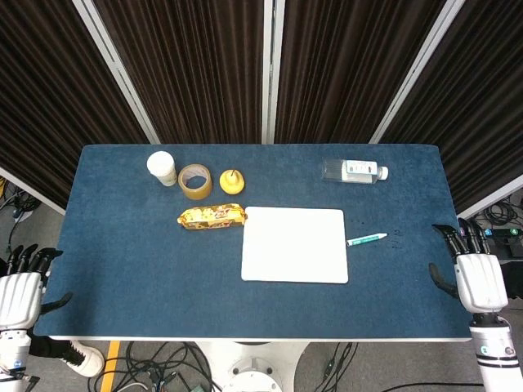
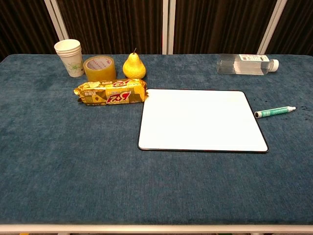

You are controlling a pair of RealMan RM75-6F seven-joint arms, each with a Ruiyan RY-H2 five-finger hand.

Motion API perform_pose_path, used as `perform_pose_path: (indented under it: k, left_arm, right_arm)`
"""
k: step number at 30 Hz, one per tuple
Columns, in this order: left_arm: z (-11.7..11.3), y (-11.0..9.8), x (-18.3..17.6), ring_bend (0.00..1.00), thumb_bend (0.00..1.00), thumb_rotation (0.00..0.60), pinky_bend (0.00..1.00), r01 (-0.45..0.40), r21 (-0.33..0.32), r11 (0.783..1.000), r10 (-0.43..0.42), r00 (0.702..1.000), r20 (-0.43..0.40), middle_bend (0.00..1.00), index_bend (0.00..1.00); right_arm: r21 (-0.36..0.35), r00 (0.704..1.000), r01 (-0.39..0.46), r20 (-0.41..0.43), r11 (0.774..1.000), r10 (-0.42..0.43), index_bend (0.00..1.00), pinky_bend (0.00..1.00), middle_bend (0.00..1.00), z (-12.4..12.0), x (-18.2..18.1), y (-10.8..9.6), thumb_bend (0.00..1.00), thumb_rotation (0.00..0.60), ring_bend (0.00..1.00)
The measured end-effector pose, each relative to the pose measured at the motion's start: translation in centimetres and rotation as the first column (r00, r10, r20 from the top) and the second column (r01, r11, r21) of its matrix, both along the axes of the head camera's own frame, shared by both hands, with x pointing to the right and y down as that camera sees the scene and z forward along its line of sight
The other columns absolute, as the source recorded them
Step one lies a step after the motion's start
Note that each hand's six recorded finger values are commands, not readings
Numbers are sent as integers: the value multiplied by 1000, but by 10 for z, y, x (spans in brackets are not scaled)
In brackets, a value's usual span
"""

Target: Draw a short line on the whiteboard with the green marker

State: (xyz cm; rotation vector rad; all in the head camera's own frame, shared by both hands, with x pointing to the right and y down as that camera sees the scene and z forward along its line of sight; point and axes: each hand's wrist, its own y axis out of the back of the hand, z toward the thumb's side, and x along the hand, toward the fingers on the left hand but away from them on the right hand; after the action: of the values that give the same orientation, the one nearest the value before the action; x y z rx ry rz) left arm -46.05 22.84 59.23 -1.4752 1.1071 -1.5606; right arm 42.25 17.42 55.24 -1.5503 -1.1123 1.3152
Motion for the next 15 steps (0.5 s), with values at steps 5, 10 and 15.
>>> perform_pose_path:
  k: [5, 10, 15]
  left_arm:
    - [0, 2, -1, 94, 0, 600, 72, 9, -6, 1000, -9, 1000, -4, 212, 251]
    - [0, 3, -1, 94, 0, 600, 72, 9, -11, 1000, -9, 1000, -8, 212, 250]
    - [3, 2, 0, 94, 0, 600, 72, 4, -20, 1000, -4, 1000, -15, 212, 251]
  right_arm:
    - [-12, 1000, 23, -2, 1000, -23, 176, 49, 196, -5, -5, 3, 214, 600, 32]
    - [-46, 999, 32, -12, 998, -33, 176, 48, 205, 0, -6, 3, 214, 600, 41]
    - [-106, 998, 55, -26, 993, -58, 192, 48, 258, 17, -11, -1, 175, 600, 75]
